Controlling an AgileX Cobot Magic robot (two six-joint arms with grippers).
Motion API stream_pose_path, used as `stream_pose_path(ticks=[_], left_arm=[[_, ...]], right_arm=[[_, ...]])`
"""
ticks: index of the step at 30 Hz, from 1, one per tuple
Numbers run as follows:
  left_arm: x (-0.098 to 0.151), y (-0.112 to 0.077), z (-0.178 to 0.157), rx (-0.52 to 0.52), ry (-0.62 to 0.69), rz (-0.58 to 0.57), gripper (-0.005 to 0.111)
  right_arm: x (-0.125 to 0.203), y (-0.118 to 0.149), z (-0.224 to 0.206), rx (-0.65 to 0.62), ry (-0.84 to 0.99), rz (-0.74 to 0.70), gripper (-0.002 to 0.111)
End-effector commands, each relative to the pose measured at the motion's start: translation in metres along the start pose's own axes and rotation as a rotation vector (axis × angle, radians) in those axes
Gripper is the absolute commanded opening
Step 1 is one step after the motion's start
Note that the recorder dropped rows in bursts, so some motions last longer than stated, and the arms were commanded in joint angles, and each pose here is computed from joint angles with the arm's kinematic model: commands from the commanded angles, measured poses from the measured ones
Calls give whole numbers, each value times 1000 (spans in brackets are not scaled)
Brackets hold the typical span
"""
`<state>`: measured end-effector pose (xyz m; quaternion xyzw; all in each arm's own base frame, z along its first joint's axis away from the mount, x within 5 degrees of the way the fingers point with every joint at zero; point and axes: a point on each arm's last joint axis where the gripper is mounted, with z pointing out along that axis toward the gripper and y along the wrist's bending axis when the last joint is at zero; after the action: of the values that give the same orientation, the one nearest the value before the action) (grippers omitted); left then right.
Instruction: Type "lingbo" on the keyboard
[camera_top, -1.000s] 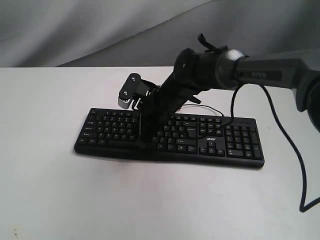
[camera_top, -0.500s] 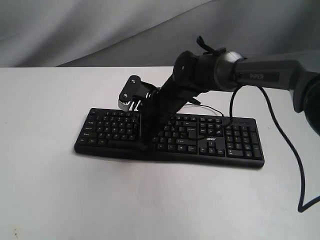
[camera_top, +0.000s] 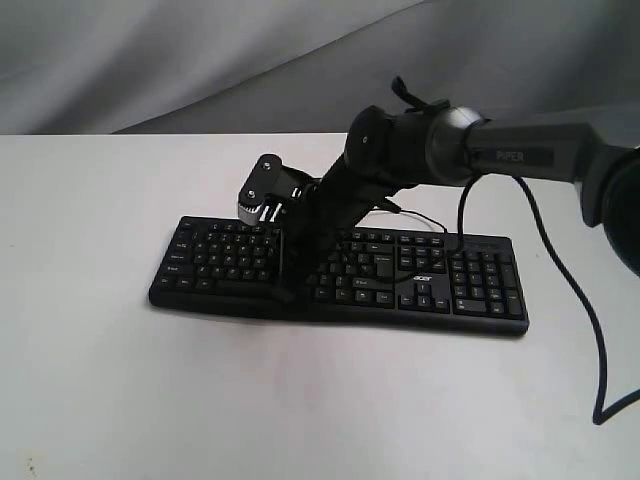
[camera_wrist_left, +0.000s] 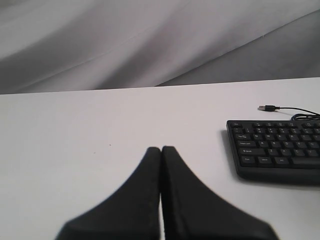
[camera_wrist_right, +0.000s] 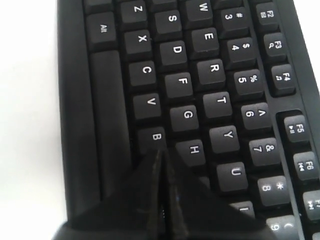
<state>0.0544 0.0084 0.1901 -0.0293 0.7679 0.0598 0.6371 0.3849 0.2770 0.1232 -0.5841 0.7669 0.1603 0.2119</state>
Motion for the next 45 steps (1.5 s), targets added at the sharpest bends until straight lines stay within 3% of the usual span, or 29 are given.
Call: stream_pose_path(ticks=[1, 14, 29, 32, 37, 45], left_arm=[[1, 0, 0, 1, -6, -6, 1], [1, 0, 0, 1, -6, -6, 1], [1, 0, 0, 1, -6, -6, 1], [1, 0, 0, 1, -6, -6, 1], [1, 0, 0, 1, -6, -6, 1], [1, 0, 0, 1, -6, -6, 1]], right_arm=[[-3, -1, -2, 12, -10, -10, 0], [1, 0, 4, -1, 4, -4, 0], [-15, -6, -13, 73, -75, -29, 0], [-35, -8, -6, 39, -94, -48, 0], [-30, -9, 7, -13, -47, -32, 0], [-31, -11, 8, 10, -53, -30, 0]])
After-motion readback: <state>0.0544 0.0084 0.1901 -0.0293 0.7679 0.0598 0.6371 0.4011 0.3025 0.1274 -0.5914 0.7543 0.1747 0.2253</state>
